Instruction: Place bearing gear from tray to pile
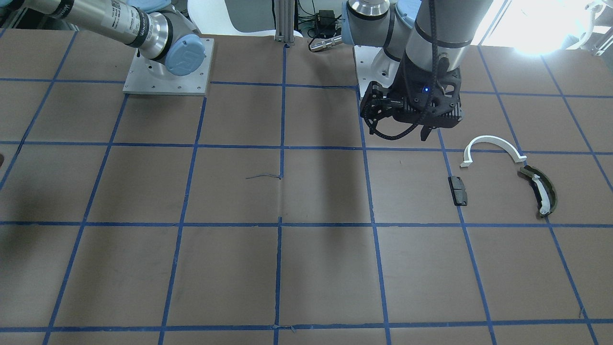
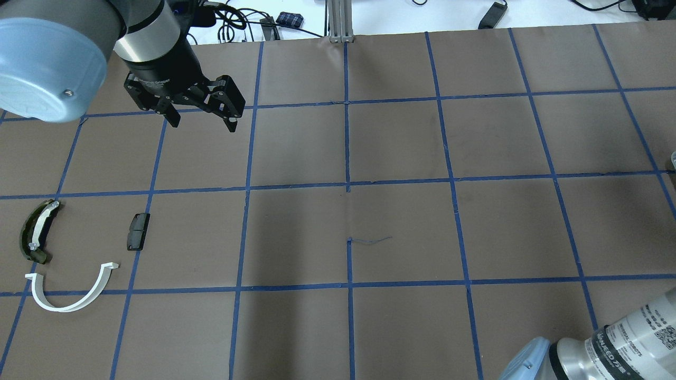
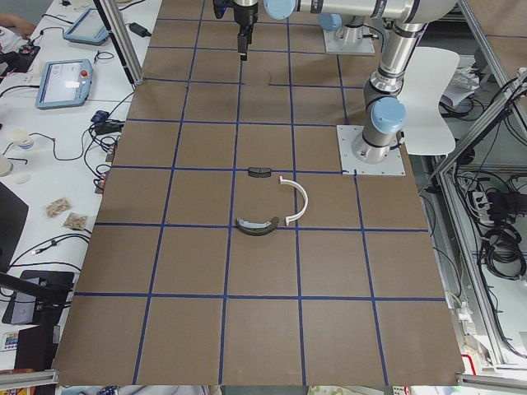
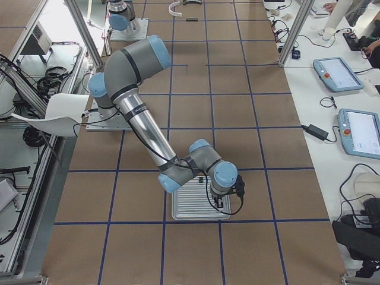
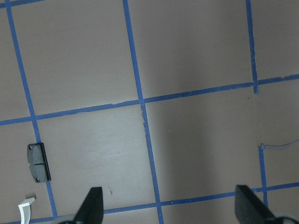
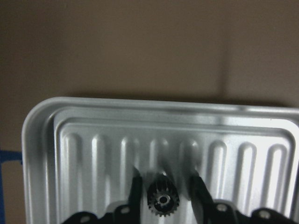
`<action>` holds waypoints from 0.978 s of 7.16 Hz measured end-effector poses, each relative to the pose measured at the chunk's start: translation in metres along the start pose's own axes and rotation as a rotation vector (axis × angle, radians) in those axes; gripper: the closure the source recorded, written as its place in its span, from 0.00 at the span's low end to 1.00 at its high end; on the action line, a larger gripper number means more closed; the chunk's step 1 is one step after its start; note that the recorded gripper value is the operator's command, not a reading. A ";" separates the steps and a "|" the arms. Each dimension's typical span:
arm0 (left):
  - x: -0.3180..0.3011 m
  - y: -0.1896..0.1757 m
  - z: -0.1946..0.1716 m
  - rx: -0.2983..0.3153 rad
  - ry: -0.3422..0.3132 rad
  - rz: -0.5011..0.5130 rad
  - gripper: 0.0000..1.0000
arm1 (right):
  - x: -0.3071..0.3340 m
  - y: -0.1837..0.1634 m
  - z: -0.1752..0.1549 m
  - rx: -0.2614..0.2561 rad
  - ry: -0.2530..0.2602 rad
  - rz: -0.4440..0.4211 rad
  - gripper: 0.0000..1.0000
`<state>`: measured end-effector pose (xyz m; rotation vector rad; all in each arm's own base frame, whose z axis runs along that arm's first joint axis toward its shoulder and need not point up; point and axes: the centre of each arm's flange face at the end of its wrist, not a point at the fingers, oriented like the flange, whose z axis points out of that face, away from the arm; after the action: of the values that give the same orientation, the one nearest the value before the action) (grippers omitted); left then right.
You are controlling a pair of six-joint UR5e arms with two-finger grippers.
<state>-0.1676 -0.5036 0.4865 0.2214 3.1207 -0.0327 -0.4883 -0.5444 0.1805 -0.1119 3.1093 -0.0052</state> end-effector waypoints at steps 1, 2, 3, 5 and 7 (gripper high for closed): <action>0.000 0.000 0.000 -0.001 0.000 0.000 0.00 | -0.001 0.000 -0.001 -0.001 -0.001 -0.001 0.89; -0.001 0.000 0.001 -0.002 -0.001 -0.001 0.00 | -0.001 0.000 -0.004 -0.001 0.000 -0.001 0.89; -0.001 0.000 0.001 -0.002 -0.001 -0.001 0.00 | -0.005 -0.002 -0.013 -0.002 -0.002 -0.005 0.88; -0.001 0.000 0.001 -0.002 -0.001 0.000 0.00 | -0.050 -0.019 -0.078 -0.001 -0.013 -0.035 0.87; 0.000 0.000 0.001 -0.001 -0.001 0.000 0.00 | -0.151 -0.052 -0.162 0.001 -0.010 0.012 0.85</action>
<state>-0.1671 -0.5039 0.4858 0.2216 3.1192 -0.0314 -0.3391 -0.5847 0.3475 -0.0935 3.1002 -0.0057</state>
